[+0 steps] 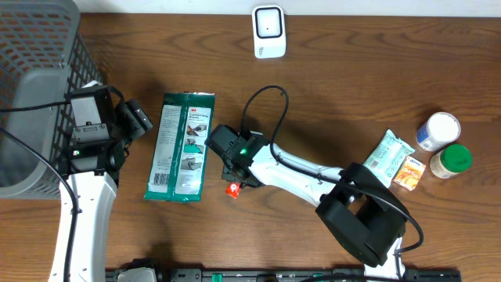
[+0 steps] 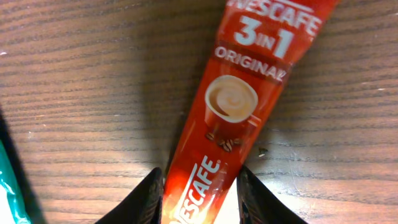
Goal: Scan the item barcode
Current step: 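Close the right gripper on the Nescafé stick's end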
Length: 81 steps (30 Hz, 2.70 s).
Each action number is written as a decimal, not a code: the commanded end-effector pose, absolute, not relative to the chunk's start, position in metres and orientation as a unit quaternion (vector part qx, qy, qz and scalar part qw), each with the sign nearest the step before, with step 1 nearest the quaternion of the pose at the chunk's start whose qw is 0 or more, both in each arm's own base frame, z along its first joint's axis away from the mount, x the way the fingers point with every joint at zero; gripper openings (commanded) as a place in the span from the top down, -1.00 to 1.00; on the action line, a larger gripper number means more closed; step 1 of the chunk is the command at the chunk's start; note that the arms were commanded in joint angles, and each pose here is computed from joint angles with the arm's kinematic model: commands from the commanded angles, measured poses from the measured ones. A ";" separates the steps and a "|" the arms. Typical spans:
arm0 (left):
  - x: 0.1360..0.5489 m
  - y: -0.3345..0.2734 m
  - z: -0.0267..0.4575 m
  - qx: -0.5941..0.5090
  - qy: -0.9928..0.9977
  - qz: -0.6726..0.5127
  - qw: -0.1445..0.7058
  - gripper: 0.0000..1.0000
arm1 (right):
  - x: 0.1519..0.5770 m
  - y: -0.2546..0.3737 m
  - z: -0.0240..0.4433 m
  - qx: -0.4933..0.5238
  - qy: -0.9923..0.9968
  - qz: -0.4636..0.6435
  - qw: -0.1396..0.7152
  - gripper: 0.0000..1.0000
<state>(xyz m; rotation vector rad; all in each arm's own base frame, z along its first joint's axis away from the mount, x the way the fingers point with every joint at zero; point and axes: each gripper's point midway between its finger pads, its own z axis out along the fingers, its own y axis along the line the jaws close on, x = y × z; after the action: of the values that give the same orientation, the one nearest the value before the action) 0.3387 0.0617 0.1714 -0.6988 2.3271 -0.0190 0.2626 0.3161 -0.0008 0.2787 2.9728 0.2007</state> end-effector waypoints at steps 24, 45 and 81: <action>0.342 0.065 0.185 -0.275 0.890 -0.004 0.365 -0.77 | 0.271 0.301 -0.021 0.046 0.995 0.037 0.077 0.69; 0.342 0.065 0.185 -0.275 0.890 -0.004 0.365 -0.77 | 0.304 0.304 -0.015 -0.097 0.986 0.055 0.123 0.97; 0.342 0.065 0.185 -0.275 0.890 -0.004 0.365 -0.75 | 0.330 0.321 -0.005 -0.242 0.950 0.067 0.185 0.78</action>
<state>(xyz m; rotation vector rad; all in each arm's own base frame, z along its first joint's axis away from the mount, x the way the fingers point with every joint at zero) 0.3387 0.0617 0.1714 -0.6988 2.3271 -0.0190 0.3258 0.3297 0.0048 -0.6403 2.6816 0.2327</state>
